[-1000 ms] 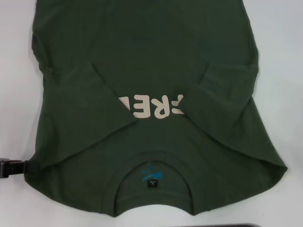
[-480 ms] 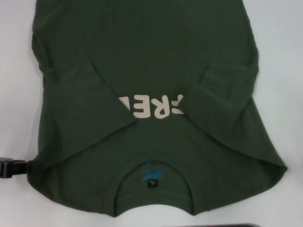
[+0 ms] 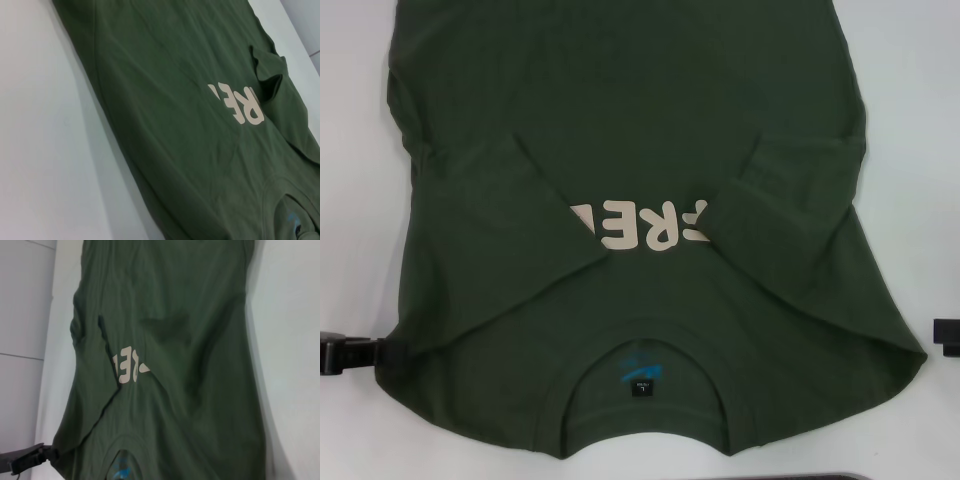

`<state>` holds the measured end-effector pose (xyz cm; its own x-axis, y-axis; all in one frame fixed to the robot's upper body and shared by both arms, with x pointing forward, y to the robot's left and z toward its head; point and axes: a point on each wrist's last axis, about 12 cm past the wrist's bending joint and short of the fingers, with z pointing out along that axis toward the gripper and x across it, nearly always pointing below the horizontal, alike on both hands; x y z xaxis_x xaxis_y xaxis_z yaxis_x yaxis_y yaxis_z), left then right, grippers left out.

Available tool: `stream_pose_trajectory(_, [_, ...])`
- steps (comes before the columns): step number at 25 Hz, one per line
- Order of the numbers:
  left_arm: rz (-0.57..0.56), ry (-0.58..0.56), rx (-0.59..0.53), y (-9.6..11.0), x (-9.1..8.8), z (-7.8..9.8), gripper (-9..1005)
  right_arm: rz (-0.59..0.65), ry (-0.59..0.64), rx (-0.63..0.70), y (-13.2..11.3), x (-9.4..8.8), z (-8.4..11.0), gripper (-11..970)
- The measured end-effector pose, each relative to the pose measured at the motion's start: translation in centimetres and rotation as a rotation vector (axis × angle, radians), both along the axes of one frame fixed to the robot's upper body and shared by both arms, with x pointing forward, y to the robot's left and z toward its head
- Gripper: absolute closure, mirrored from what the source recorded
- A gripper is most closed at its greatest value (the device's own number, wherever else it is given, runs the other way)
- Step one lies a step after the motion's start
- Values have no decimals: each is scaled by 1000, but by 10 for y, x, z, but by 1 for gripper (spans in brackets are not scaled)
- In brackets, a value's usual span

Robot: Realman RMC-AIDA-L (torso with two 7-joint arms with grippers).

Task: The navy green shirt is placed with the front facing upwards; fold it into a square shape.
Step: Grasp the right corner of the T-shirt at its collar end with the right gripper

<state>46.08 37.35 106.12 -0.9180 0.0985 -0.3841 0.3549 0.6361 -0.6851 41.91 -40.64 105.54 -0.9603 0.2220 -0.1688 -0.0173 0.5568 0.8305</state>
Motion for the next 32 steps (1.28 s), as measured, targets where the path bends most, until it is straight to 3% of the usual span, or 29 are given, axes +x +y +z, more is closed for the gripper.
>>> stream_pose_trajectory(32, [-5,-17,10,-1,5,2,930,79,47,-33,24,21,-11,361])
